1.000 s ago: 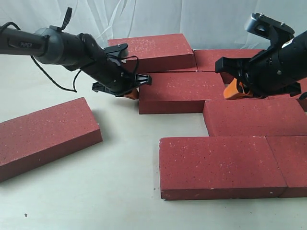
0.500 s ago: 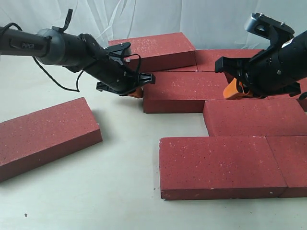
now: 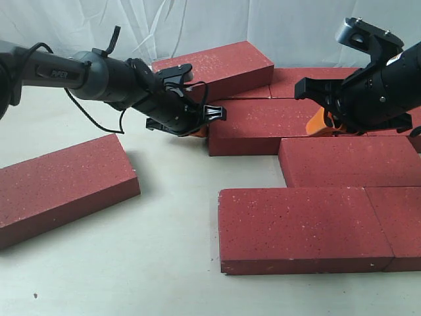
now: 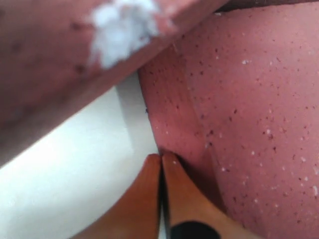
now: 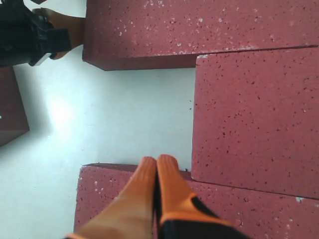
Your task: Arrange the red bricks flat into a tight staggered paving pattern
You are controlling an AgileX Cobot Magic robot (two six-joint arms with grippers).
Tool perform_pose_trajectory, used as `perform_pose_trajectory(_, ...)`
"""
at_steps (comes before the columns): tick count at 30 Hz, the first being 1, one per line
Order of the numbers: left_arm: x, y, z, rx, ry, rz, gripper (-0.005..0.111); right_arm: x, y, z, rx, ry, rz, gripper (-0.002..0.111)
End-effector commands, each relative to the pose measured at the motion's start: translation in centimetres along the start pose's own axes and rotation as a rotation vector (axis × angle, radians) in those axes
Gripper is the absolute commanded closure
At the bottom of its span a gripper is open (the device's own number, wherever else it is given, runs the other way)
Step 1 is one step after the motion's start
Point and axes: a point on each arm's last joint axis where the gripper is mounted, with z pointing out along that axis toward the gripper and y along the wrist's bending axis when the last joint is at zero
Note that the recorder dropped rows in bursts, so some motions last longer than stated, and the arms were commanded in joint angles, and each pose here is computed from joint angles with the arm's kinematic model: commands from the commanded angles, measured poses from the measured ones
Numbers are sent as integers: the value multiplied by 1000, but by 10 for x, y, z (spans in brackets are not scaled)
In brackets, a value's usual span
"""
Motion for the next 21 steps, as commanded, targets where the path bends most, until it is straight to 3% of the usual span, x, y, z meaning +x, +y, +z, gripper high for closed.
perform_pose_trajectory(1, 4, -6, 3, 21, 18, -8, 107, 0, -1, 0, 1, -11, -2, 109)
perform_pose_trajectory(21, 4, -9, 6, 48, 38, -25, 107, 0, -1, 0, 1, -11, -4, 109)
